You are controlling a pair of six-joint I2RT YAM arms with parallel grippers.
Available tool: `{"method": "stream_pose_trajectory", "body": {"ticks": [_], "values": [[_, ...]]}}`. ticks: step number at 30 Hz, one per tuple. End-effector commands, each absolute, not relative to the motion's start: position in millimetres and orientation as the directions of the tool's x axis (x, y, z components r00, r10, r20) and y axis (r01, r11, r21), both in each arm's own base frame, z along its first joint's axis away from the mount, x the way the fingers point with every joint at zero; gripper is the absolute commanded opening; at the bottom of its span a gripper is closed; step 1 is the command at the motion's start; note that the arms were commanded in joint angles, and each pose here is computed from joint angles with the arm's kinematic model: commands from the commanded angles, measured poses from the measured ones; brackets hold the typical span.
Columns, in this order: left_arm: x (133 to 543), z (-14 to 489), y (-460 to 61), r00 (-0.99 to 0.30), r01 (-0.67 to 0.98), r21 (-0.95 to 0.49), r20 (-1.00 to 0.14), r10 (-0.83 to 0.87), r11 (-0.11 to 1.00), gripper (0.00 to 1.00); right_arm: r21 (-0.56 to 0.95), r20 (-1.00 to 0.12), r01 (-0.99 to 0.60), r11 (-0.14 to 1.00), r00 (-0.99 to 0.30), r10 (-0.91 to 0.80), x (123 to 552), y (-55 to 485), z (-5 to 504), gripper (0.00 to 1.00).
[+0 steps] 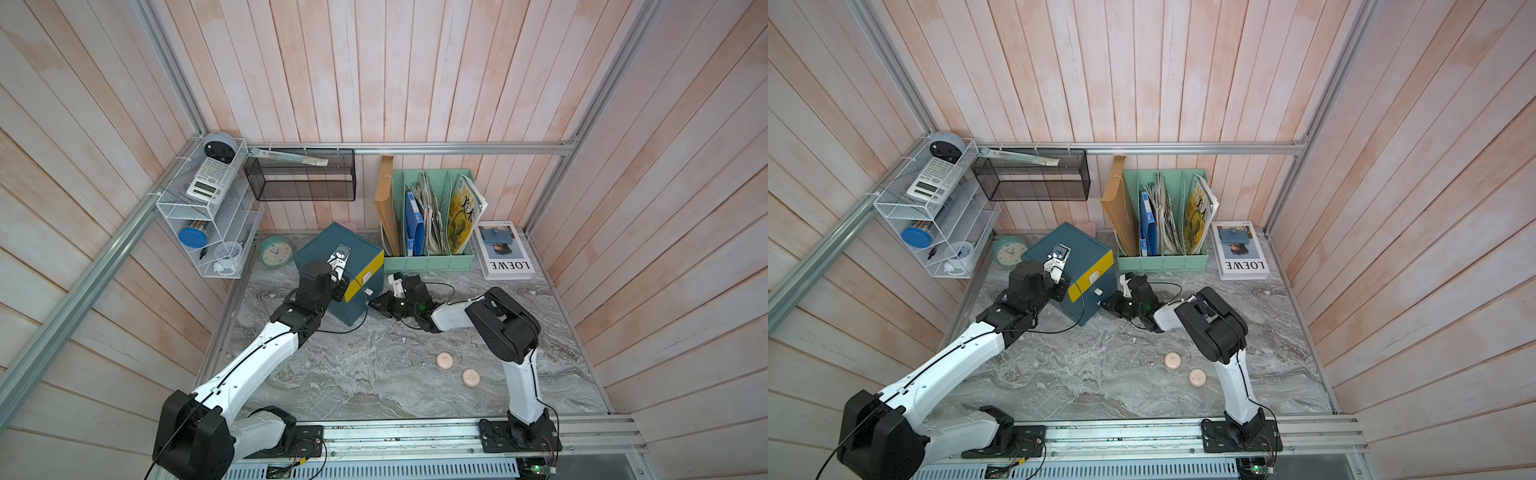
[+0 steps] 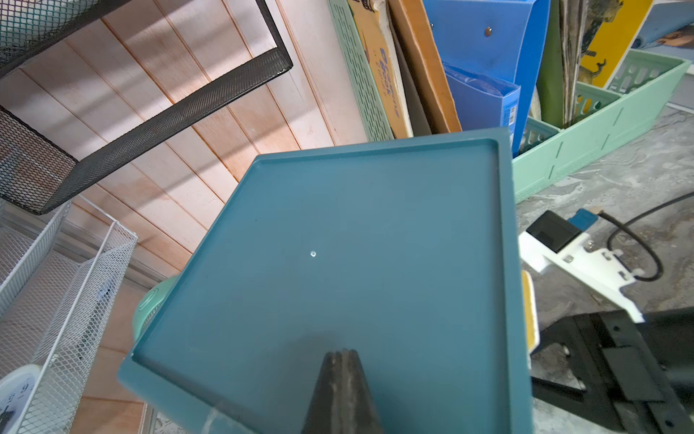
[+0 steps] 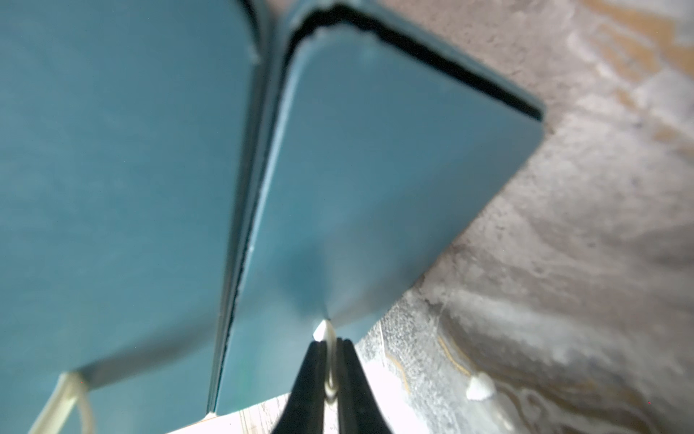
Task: Put the bluetooth earphones in the drawer according to color
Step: Open the drawer in the storage box.
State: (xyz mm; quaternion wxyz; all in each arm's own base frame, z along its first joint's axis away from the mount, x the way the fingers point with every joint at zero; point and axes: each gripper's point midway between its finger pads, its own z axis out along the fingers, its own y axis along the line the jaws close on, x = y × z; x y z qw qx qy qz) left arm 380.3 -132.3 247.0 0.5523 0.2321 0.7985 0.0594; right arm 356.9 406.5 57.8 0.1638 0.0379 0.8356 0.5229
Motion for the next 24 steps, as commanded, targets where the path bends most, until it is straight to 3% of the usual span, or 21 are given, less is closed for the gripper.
{"method": "stream_pose_trajectory", "body": {"ticks": [1, 5, 24], "values": [[377, 241, -132, -0.305, 0.331, 0.358, -0.835, 0.458, 0.873, 0.0, 0.886, -0.239, -0.113, 0.45, -0.943, 0.233, 357, 404, 54, 0.05], [377, 242, -132, -0.305, 0.33, 0.358, -0.835, 0.458, 0.873, 0.0, 0.883, -0.235, -0.105, 0.457, -0.943, 0.236, 352, 397, 50, 0.0], [376, 246, -132, -0.296, 0.333, 0.354, -0.841, 0.453, 0.874, 0.0, 0.864, -0.205, -0.045, 0.502, -0.941, 0.269, 322, 347, 50, 0.0]]}}
